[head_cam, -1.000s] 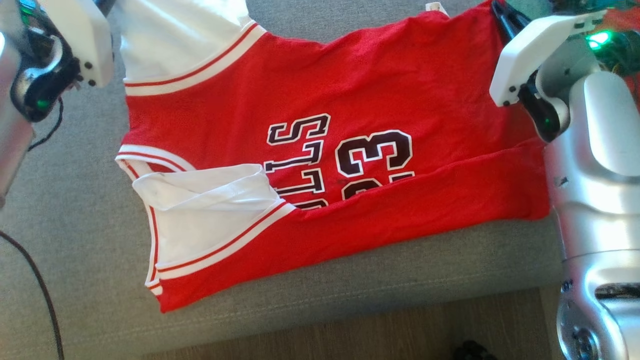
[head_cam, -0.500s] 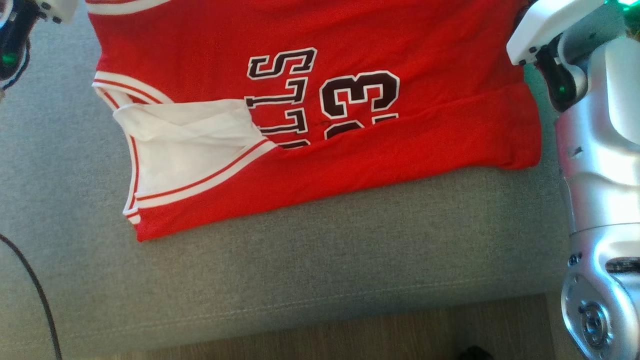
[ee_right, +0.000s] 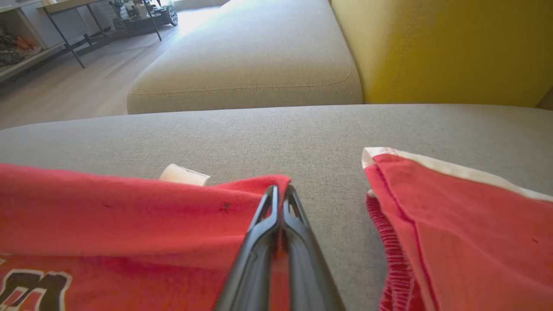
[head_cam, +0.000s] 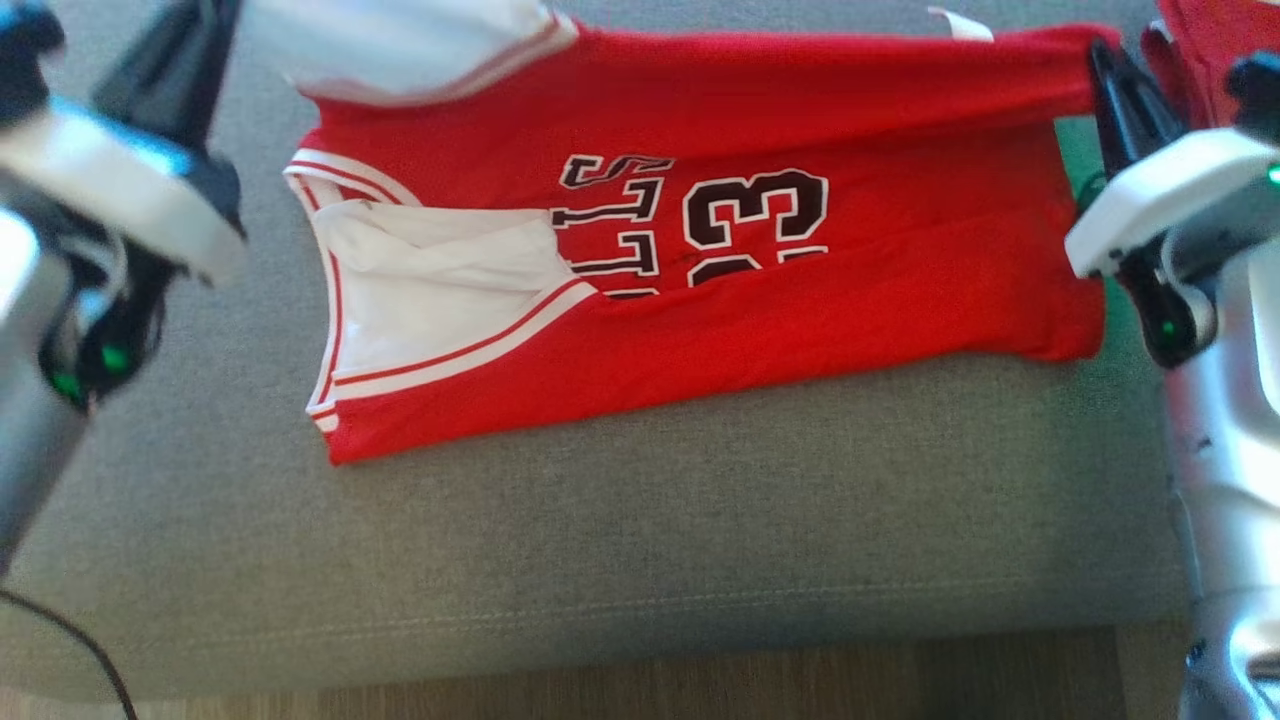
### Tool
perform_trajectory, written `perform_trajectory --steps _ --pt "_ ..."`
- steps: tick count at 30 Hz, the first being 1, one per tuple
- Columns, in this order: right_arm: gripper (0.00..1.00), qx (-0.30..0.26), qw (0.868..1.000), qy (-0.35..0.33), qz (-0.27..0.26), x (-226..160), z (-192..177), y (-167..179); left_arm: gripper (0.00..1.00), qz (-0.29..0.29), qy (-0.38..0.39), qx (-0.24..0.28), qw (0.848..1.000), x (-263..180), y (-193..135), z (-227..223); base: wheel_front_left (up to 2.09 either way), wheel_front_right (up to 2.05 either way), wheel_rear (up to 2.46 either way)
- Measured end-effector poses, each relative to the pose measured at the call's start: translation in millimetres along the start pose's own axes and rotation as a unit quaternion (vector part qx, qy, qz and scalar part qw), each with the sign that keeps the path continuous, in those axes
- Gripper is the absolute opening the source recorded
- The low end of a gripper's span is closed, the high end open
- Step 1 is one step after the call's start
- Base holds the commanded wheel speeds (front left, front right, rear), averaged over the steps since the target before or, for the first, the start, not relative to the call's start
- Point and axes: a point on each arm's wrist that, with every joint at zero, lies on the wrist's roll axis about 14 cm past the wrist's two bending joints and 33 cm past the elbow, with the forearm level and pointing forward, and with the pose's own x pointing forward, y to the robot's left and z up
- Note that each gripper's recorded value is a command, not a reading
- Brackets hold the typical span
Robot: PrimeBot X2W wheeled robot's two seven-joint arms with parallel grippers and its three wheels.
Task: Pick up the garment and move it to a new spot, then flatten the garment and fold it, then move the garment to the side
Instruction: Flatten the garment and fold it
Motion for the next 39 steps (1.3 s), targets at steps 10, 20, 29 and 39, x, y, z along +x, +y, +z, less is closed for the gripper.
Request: perform_trajectory --steps 10,20,29,39 --pt "0.00 0.014 0.999 0.027 -0.009 -29 -22 -12 0.00 0.039 0.021 -0.074 0.996 -72 -29 -23 0.00 0.00 0.00" --pt "0.37 0.015 0.998 0.060 -0.008 -53 -51 -10 0.00 0.108 0.036 -0.155 0.981 -108 -40 -49 0.00 0.00 0.00" --pt "1.00 0.017 0.999 0.013 -0.031 -74 -30 -16 1.00 0.140 0.057 -0.161 0.975 -121 -54 -75 0.00 0.00 0.00" --pt "1.00 0.086 0.995 0.003 -0.052 -126 -38 -17 1.00 0.201 0.027 -0.088 0.975 -154 -75 -65 0.00 0.00 0.00"
